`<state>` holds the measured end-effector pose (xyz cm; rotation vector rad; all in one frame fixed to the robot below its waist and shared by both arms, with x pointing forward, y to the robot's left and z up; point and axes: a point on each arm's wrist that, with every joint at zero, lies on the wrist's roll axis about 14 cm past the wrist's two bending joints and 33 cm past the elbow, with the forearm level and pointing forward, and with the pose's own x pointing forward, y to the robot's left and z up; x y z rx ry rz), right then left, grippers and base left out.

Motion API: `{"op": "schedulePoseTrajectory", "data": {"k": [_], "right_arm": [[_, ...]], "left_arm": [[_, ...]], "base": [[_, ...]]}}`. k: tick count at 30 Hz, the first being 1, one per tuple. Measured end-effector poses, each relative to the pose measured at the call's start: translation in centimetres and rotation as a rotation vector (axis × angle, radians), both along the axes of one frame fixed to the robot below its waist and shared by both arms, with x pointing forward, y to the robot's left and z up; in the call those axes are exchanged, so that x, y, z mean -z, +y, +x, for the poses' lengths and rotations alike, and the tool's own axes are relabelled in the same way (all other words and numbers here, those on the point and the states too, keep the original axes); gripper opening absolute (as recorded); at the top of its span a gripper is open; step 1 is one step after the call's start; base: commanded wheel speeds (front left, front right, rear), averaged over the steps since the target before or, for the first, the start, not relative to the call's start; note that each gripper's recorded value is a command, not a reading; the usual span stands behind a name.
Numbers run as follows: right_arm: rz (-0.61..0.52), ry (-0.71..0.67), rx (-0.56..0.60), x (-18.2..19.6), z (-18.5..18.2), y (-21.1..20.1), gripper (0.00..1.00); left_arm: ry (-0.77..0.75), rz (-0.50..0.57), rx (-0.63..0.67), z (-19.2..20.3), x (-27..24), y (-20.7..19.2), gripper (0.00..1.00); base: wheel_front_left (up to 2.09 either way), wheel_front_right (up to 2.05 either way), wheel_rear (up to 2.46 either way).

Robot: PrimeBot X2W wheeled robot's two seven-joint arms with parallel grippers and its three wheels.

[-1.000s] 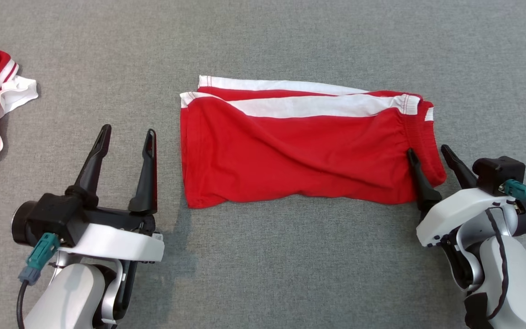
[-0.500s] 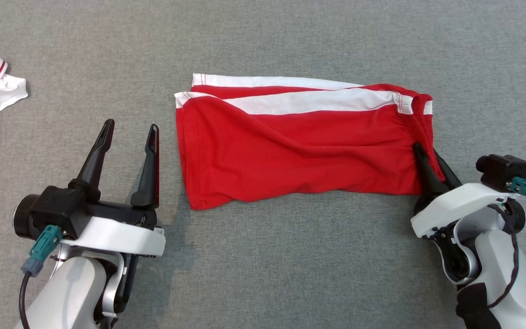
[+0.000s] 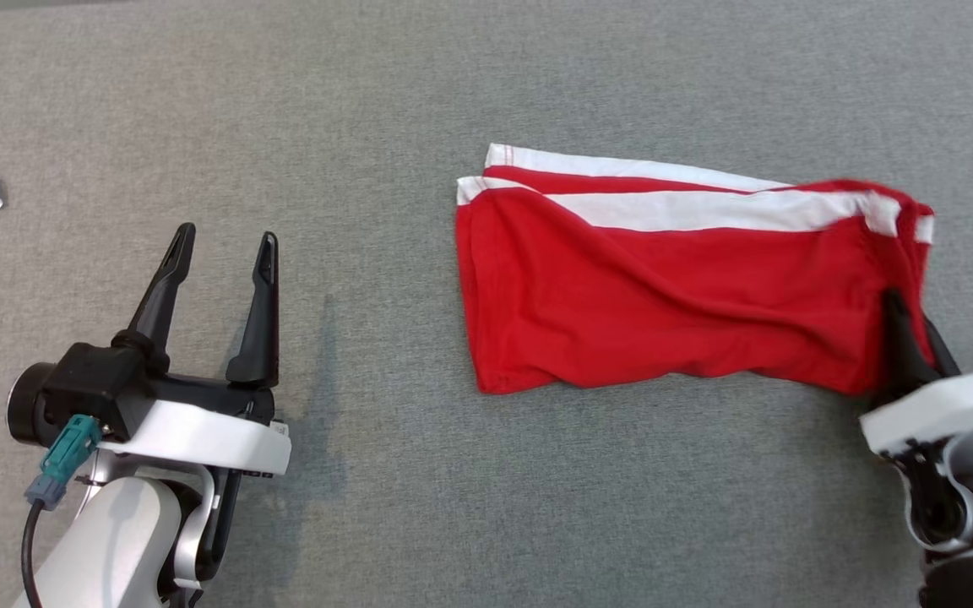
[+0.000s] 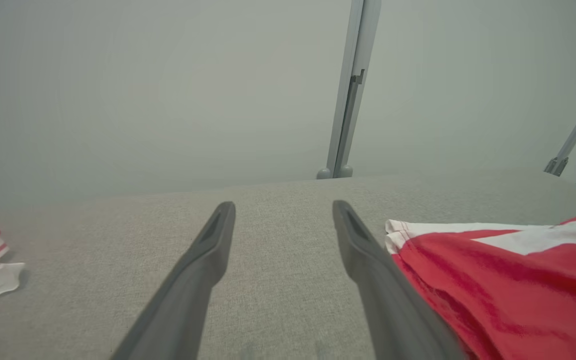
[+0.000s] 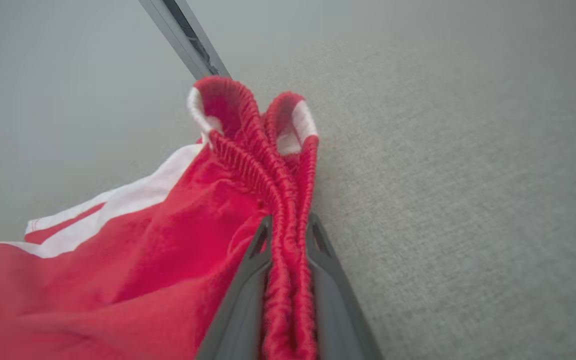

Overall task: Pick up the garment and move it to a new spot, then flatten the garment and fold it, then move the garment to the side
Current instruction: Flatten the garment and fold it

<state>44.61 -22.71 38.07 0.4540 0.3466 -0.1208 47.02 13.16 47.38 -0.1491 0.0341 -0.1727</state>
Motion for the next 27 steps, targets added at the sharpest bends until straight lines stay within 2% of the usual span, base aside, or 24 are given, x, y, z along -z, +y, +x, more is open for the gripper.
{"op": "schedulePoseTrajectory", "data": {"k": [7, 10, 14, 20, 25, 26, 27], "right_arm": [[0.078, -0.193, -0.179, -7.1, 3.5, 6.6, 0.00], [0.070, -0.247, -0.330, -9.5, 4.2, 11.6, 0.00], [0.066, -0.248, -0.486, -9.9, 3.9, 16.8, 0.00], [0.096, -0.205, -0.646, -8.2, 3.0, 22.4, 0.00], [0.122, -0.175, -0.706, -6.6, 2.6, 24.8, 0.00], [0.130, -0.168, -0.714, -6.3, 2.6, 25.1, 0.05], [0.134, -0.164, -0.721, -6.1, 2.5, 25.4, 0.34]], "left_arm": [[0.012, 0.001, 0.031, -0.3, -0.1, -0.9, 1.00], [0.012, -0.002, 0.033, -0.6, -0.2, -1.0, 1.00], [0.020, -0.002, 0.018, -0.9, -0.1, -0.6, 1.00], [0.034, -0.004, -0.015, -1.4, 0.5, 0.3, 1.00], [0.044, -0.007, -0.025, -1.3, 1.1, 0.6, 1.00], [0.047, -0.006, -0.026, -1.2, 1.2, 0.6, 1.00], [0.049, -0.006, -0.025, -1.2, 1.3, 0.6, 1.00]], "base": [[0.00, 0.00, 0.00], [0.00, 0.00, 0.00], [0.00, 0.00, 0.00], [0.00, 0.00, 0.00], [0.00, 0.00, 0.00], [0.00, 0.00, 0.00], [0.00, 0.00, 0.00]]}}
